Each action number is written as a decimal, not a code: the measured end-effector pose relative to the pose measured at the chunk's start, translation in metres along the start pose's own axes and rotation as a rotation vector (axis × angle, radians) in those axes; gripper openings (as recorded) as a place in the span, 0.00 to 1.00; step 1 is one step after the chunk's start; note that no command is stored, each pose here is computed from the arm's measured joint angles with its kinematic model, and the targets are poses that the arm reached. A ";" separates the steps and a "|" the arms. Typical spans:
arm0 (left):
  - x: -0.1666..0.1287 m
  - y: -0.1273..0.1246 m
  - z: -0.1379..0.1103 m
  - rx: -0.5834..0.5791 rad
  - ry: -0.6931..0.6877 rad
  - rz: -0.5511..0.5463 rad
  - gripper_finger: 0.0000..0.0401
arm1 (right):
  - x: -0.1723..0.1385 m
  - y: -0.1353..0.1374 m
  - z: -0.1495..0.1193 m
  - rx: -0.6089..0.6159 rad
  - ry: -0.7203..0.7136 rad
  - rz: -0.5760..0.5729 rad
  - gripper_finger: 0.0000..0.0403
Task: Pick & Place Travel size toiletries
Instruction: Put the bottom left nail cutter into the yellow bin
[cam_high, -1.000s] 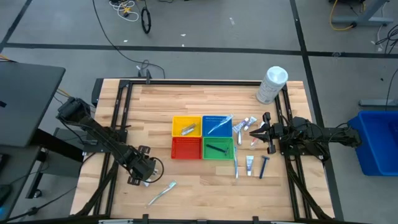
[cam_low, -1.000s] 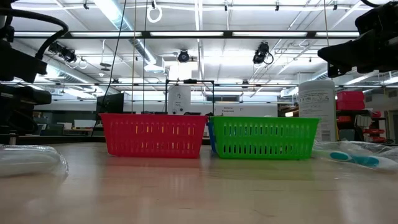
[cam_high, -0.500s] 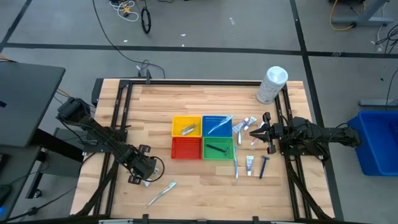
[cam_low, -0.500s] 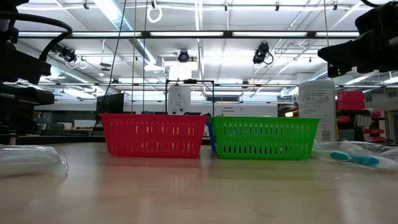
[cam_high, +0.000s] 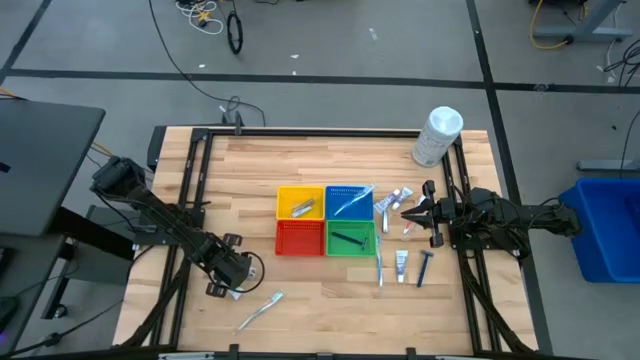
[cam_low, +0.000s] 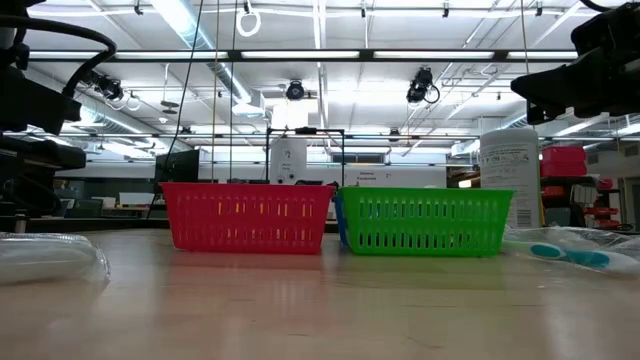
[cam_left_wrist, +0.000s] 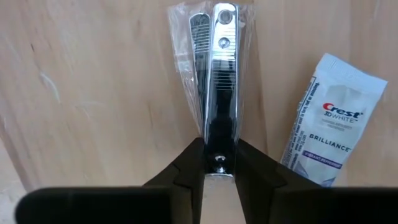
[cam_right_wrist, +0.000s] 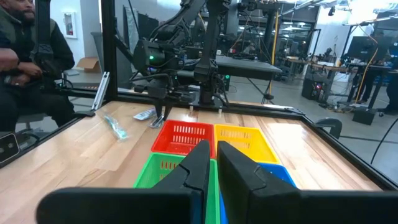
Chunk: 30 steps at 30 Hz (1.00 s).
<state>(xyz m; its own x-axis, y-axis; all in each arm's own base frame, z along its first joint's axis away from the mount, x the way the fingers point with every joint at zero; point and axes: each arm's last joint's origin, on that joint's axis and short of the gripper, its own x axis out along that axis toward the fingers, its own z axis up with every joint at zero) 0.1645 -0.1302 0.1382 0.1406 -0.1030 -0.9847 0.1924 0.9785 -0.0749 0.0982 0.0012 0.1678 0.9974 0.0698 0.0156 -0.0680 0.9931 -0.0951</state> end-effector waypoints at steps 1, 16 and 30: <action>0.000 0.000 0.000 0.000 0.000 0.000 0.20 | 0.000 0.000 0.000 0.000 0.000 0.000 0.10; -0.022 -0.009 0.020 0.041 -0.038 -0.022 0.19 | 0.000 0.000 0.000 0.000 0.000 0.000 0.10; -0.033 -0.013 0.029 0.065 -0.077 -0.029 0.18 | 0.000 0.000 0.000 0.000 0.000 0.001 0.10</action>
<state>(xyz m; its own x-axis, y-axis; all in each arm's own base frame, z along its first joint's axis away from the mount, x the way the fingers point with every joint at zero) 0.1854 -0.1451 0.1763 0.2074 -0.1471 -0.9671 0.2601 0.9614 -0.0904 0.0982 0.0013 0.1678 0.9974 0.0703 0.0158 -0.0685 0.9931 -0.0952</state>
